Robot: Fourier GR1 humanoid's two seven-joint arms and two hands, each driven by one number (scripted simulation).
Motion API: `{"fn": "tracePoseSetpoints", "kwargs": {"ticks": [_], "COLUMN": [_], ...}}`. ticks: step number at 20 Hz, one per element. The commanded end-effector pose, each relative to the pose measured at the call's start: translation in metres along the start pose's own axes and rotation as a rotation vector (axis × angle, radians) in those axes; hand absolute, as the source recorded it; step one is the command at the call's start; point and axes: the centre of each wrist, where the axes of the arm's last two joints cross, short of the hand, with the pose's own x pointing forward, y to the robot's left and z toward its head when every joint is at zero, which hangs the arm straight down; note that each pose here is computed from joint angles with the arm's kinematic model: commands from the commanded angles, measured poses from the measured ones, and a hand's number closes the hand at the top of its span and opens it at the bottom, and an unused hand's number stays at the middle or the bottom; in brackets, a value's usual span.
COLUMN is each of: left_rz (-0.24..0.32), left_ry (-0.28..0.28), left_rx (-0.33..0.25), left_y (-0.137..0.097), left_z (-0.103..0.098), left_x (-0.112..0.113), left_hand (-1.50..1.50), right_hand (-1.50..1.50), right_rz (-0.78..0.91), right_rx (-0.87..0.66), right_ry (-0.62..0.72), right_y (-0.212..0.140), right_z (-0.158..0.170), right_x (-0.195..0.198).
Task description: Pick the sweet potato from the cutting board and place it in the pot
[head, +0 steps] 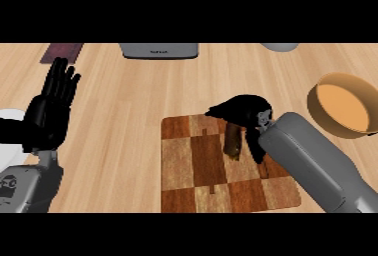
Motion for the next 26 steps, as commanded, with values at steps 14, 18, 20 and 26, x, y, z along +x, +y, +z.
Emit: {"fn": "tracePoseSetpoints", "kwargs": {"ticks": [14,18,20,26], "left_rz": [-0.002,0.003,0.007,0.004], "left_ry": [0.024,0.015,0.011,0.009], "left_rx": [-0.008,-0.017,0.003,-0.006], "left_y": [0.013,0.001,-0.005,0.009], "left_z": [0.009,0.007,0.001,0.006], "left_x": [0.007,0.003,0.007,-0.001], "left_hand": [0.00,0.00,0.00,0.00], "right_hand": [-1.50,-1.50,-1.50,1.50], "right_rz": [0.048,0.053,0.035,0.053], "right_rx": [-0.003,0.020,0.007,0.058], "right_ry": [0.110,0.073,0.064,-0.022], "right_y": [0.042,0.073,0.068,0.062], "right_z": [-0.038,-0.067,-0.066,-0.075], "right_x": [0.002,-0.010,-0.019,-0.005]}}
